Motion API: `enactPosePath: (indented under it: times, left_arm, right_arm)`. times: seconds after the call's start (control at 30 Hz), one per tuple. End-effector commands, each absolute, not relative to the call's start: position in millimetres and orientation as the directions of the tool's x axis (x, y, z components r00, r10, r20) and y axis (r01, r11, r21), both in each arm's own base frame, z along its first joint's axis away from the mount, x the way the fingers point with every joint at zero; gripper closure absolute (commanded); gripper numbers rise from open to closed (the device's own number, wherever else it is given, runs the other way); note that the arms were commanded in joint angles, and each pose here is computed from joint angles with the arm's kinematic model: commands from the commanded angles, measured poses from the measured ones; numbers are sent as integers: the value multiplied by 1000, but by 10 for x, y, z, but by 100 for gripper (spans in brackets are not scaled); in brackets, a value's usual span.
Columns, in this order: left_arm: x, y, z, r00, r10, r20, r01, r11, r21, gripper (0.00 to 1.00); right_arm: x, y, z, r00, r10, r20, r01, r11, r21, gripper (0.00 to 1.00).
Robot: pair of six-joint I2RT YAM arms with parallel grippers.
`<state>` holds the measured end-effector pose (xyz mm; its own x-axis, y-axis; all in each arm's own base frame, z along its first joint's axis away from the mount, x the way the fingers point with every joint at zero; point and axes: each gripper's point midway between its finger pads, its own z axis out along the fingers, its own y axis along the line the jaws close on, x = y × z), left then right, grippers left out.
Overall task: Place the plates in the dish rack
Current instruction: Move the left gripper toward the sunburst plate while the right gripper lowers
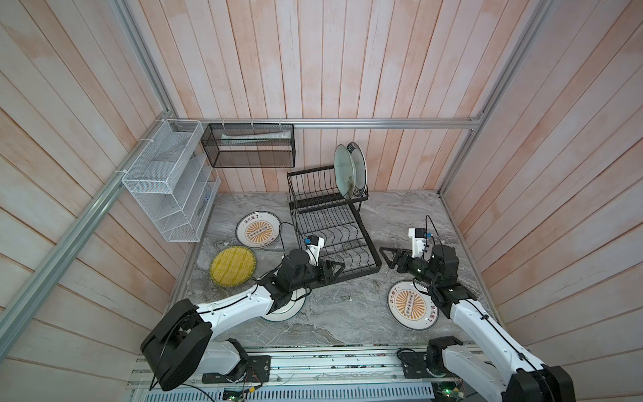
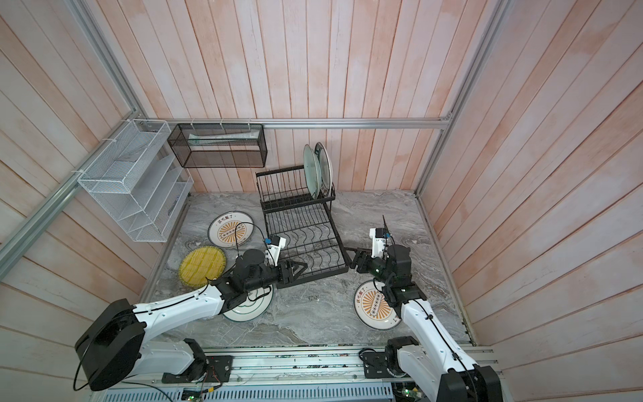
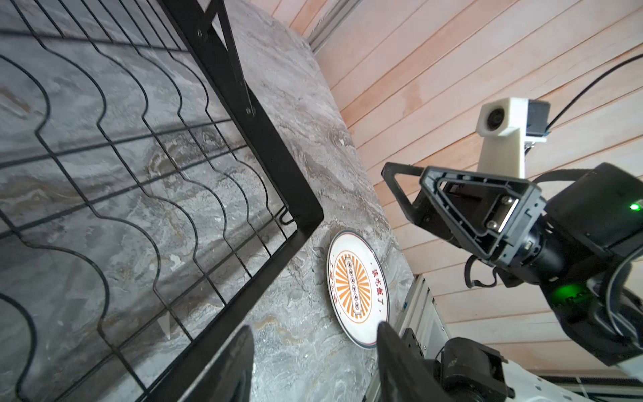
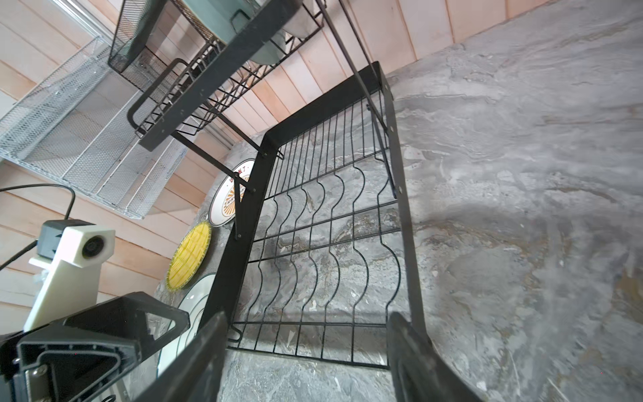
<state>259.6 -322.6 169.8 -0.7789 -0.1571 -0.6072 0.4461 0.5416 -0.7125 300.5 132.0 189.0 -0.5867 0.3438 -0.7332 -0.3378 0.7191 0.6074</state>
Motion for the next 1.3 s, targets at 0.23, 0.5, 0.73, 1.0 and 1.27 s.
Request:
enactPosePath:
  times: [0.23,0.5,0.73,1.0,1.27]
  left_arm:
    - [2274,-3823,1764,-804,-73,-590,502,446,-741,43]
    - [2026,-4340,1446,-838,72,-540,513,443,-736,43]
    - [1901,-4688,1208,-847,153,-509,518,456,-724,44]
    - [1906,-4924,957,-853,180,-489,504,527,-685,45]
    - [2014,-4880,762,-873,109,-476,419,669,-614,46]
  right_arm:
    - [3025,820,1620,-632,381,-675,-149,795,588,29]
    - [3035,577,1338,-684,419,-597,10,824,567,30]
    - [3033,493,1048,-732,460,-504,115,812,573,37]
    - [3082,405,1108,-701,497,-511,121,789,602,38]
    - [3062,222,1252,-631,549,-549,139,775,616,37]
